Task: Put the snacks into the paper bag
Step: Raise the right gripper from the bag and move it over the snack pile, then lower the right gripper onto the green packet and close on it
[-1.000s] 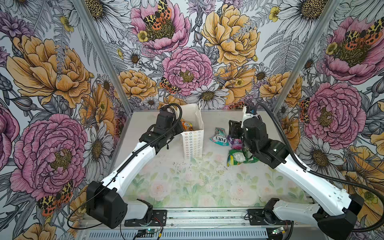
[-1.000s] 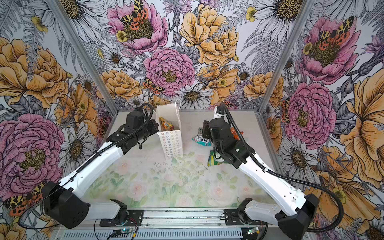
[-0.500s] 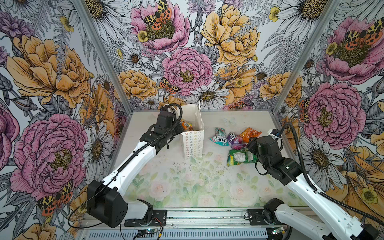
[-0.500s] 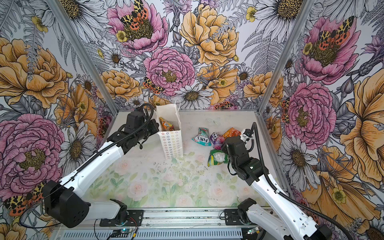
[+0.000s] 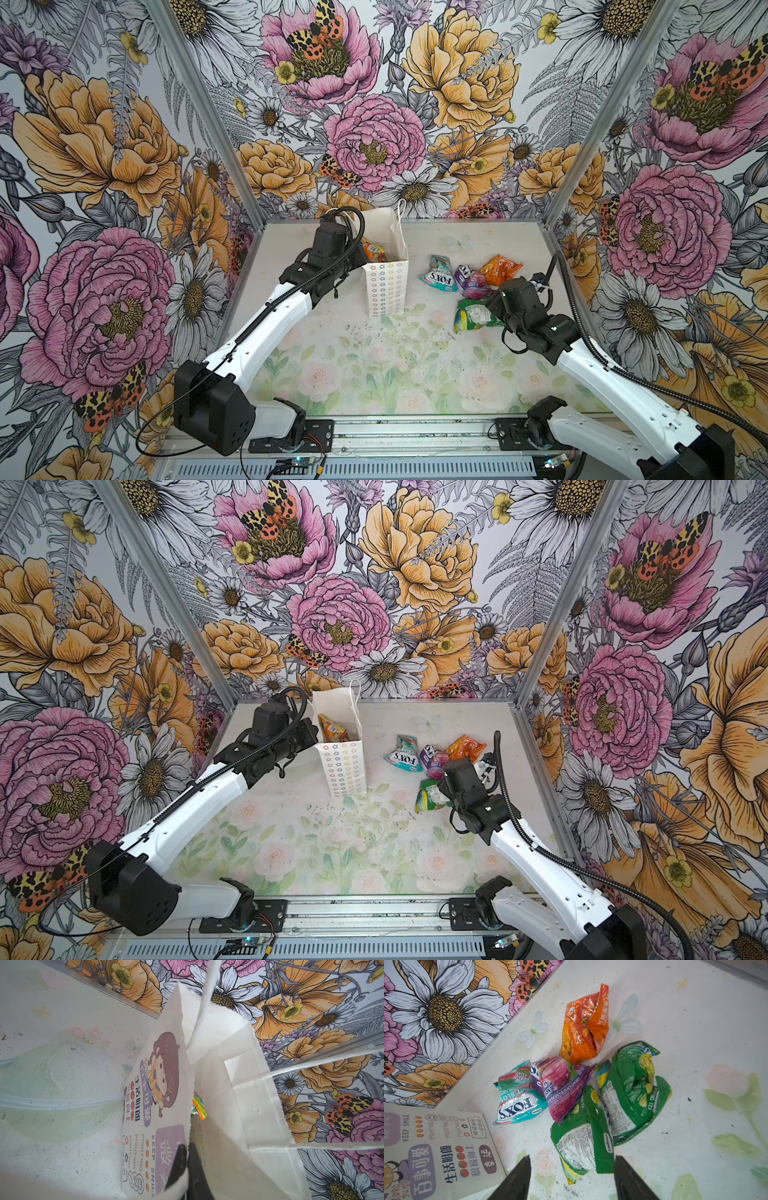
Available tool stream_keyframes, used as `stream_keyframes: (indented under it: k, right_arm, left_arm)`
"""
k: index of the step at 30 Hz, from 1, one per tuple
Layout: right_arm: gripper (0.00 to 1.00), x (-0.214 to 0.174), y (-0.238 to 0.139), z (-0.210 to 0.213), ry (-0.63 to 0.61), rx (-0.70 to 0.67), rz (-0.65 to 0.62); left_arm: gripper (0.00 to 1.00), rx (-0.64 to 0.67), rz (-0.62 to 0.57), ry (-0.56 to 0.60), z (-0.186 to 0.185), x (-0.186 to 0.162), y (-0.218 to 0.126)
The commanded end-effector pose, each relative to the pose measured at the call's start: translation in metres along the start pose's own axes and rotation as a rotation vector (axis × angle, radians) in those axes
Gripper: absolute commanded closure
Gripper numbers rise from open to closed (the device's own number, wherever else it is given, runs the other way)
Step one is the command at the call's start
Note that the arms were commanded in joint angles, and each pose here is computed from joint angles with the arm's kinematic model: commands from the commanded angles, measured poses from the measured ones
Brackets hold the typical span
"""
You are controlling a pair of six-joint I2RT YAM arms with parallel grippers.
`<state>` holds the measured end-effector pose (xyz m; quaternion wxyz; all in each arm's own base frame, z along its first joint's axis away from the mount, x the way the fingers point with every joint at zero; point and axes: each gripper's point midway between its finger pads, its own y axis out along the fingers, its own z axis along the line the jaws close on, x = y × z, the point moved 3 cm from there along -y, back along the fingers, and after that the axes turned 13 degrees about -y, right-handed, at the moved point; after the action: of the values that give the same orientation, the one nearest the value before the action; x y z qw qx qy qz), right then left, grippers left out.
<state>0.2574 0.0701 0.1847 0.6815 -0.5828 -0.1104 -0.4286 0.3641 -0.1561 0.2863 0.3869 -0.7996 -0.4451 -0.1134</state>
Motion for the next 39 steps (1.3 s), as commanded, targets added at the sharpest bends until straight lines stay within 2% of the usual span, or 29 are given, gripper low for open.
stream_keyframes:
  k: [1, 19, 25, 39]
  right_arm:
    - [0.33, -0.008, 0.008, -0.001, 0.033, -0.007, 0.047]
    - [0.15, -0.035, 0.052, 0.009, 0.064, -0.015, 0.240]
    - [0.14, -0.045, 0.071, 0.014, 0.096, 0.007, 0.313]
    - [0.13, -0.051, 0.102, 0.009, 0.149, 0.009, 0.354]
  left_arm:
    - [1.00, -0.030, 0.018, 0.003, -0.003, -0.002, 0.006]
    - [1.00, -0.025, 0.023, -0.019, 0.001, -0.006, 0.004]
    - [1.00, -0.021, 0.036, -0.027, 0.001, -0.009, 0.008]
    - [1.00, -0.014, 0.028, -0.019, 0.002, -0.009, 0.008]
